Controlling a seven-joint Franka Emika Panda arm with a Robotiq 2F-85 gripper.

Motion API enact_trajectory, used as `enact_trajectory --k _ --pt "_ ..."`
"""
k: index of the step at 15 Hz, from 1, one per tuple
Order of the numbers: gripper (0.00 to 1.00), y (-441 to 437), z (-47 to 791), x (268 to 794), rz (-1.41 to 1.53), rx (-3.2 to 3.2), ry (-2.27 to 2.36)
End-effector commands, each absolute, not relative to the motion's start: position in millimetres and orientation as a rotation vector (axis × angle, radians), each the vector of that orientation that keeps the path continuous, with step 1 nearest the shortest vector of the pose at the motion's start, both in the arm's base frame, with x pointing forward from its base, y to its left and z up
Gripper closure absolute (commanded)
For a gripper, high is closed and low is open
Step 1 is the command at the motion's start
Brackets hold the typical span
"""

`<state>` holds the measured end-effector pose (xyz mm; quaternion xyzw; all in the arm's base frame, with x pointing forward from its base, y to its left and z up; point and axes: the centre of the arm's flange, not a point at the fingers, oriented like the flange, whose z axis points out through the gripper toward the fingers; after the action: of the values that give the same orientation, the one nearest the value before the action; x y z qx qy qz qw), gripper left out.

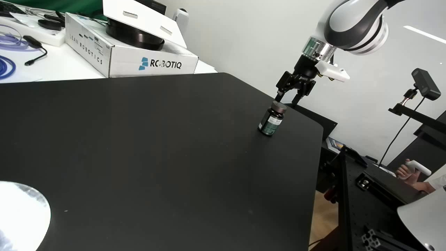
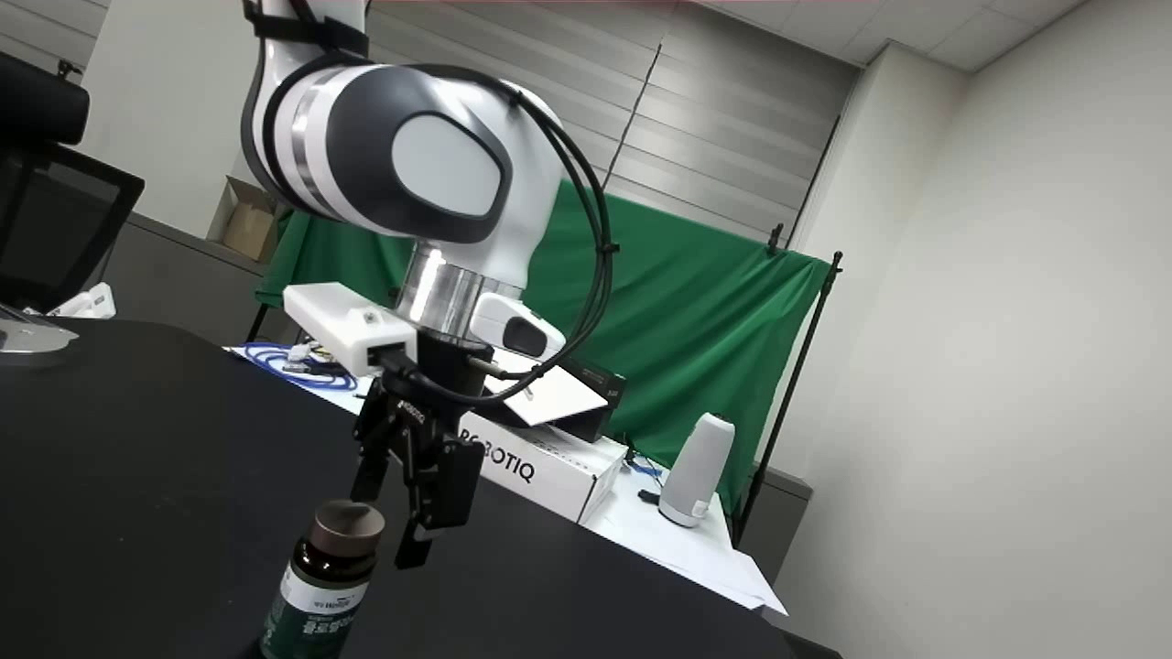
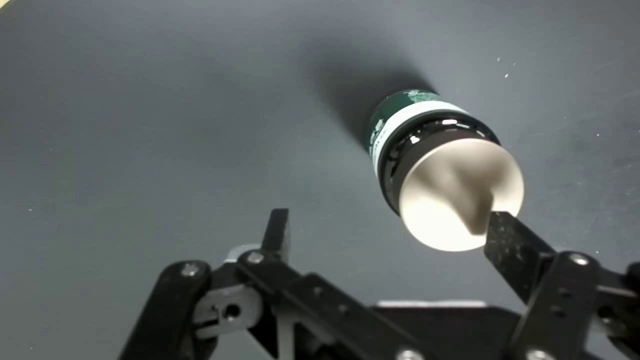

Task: Place the bottle on top of the silver object

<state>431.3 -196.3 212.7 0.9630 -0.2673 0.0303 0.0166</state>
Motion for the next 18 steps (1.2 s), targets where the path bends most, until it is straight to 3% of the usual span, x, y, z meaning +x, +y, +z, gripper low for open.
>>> enact_trajectory --k 1,18 --pt "0.0 -188 206 436 0.132 2.966 -0.927" --pt "0.0 -175 211 444 0.139 2.96 -0.93"
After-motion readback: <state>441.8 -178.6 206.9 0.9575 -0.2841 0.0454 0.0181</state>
